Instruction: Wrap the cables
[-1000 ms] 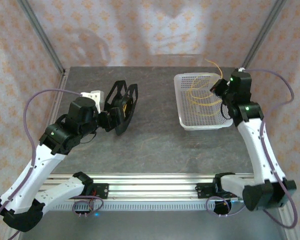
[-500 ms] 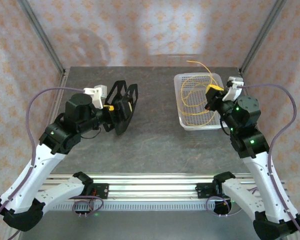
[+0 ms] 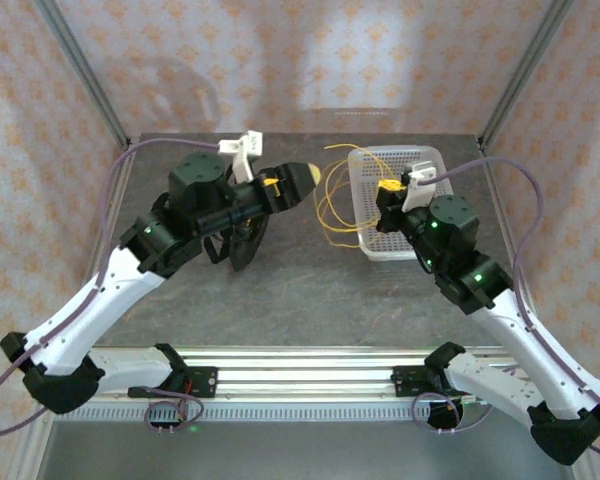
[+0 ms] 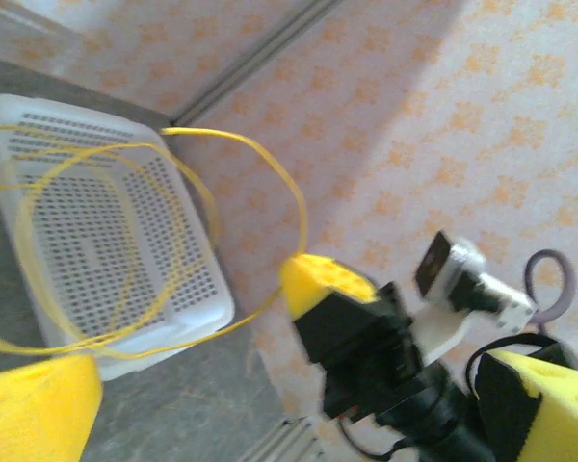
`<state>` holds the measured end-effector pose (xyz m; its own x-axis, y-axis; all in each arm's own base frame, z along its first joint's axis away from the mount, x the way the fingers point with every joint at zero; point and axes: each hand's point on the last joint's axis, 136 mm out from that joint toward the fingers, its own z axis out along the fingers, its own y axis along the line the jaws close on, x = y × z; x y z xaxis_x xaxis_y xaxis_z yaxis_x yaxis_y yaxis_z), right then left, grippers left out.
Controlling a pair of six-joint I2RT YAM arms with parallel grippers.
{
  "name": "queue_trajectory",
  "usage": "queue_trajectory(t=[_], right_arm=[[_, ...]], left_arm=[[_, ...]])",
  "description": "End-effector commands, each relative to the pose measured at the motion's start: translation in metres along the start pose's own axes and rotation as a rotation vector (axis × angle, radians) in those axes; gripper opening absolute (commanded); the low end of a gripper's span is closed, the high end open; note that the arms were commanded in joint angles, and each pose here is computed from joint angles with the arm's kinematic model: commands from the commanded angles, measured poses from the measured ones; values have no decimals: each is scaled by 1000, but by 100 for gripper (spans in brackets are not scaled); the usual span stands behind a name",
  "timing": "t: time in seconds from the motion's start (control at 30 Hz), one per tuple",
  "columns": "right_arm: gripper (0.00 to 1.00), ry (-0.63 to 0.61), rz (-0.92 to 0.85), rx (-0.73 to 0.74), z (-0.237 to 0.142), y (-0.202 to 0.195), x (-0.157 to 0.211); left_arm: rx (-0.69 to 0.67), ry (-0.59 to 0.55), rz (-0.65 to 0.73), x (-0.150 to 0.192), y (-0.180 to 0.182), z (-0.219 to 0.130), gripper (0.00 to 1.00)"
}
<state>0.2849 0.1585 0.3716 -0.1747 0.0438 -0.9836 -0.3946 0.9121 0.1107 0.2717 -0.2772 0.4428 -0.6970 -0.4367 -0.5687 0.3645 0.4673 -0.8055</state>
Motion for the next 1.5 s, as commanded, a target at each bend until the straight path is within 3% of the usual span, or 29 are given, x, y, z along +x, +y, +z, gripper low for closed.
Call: queue_trajectory(t=[0.0, 0.17, 0.47, 0.67, 1.3, 1.47], right_arm=[[0, -62, -105, 63, -3, -1, -13], [0, -58, -186, 79, -3, 11, -8], [0, -34, -319, 91, 2, 34, 5], [0, -24, -372, 117, 6, 40, 7], [0, -35, -365, 93, 0, 44, 9], [0, -31, -361, 66, -3, 46, 13]], left_arm=[[30, -90, -77, -25, -30, 8, 99], [-184, -65, -171, -30, -15, 24, 99], [-386, -65, -256, -33, 9, 28, 92], [-492, -39, -273, -24, 27, 29, 82], [-584, 16, -381, -14, 74, 74, 72], [-595, 21, -405, -17, 85, 80, 60]])
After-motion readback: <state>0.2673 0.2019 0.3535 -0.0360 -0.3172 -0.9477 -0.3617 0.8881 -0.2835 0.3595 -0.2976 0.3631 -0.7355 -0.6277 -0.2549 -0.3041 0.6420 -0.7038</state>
